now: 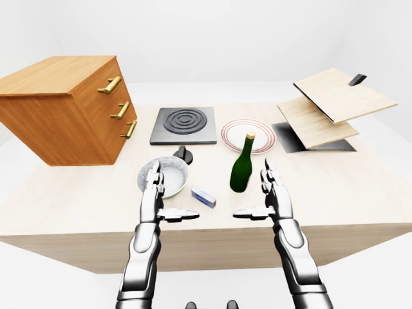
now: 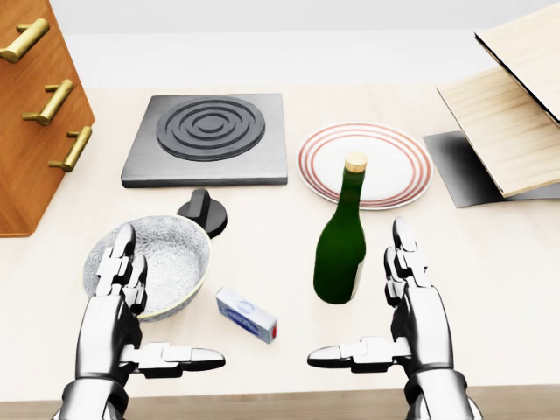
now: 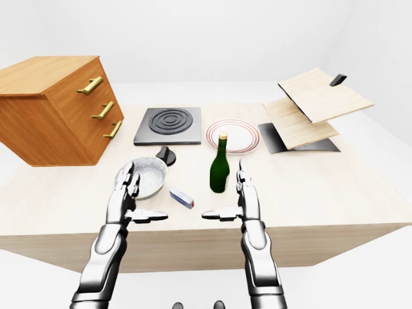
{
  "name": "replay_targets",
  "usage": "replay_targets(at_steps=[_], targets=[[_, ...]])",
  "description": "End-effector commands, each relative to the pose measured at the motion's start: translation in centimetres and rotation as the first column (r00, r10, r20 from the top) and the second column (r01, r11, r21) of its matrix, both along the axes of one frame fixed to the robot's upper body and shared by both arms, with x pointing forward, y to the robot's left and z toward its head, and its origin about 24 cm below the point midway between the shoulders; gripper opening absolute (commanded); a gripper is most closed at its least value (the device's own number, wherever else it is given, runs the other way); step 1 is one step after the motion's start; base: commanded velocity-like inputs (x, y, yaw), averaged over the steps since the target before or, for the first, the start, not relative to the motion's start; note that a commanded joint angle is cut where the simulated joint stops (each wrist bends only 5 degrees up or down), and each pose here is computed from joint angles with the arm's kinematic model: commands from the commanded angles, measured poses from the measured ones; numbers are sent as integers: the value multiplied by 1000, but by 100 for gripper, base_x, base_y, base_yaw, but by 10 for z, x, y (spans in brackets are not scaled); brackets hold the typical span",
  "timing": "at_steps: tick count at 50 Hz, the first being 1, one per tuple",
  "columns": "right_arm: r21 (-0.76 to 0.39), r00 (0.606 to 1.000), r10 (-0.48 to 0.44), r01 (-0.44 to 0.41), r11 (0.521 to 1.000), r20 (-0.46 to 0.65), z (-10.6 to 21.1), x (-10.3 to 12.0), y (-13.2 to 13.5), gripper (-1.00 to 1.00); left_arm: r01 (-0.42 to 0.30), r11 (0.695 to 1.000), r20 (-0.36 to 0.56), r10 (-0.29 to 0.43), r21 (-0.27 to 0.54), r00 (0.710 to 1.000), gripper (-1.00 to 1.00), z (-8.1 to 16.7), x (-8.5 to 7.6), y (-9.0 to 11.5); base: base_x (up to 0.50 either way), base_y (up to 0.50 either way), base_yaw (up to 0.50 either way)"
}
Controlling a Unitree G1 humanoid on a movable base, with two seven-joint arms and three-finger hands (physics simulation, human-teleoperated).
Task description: Put the bowl on the top of the cabinet.
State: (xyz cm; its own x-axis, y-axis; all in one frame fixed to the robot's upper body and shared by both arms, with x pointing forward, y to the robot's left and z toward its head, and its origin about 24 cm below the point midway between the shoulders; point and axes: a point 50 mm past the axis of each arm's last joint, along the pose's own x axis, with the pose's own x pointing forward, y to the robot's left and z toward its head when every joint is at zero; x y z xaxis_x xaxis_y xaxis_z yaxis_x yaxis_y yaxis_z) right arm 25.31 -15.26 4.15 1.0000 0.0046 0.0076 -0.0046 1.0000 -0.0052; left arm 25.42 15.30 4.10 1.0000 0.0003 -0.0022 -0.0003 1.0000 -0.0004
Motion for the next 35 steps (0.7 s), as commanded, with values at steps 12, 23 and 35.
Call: replay_targets(at_steps=[12,23,35], targets=[[-57,995,21,-15,998,94,11,-10,-2,100,-3,1000,12,3,-4,1000,100,2,0,8,0,0,0],[-100,959,-46,76,992,281,56,-42,-7,100,-100,989,277,126,-108,953,100,53,-36,23,0,0,0],[-135,948,-48,95,986,314,64,-46,-7,100,-113,988,284,140,-108,949,100,55,-41,24,0,3,0]])
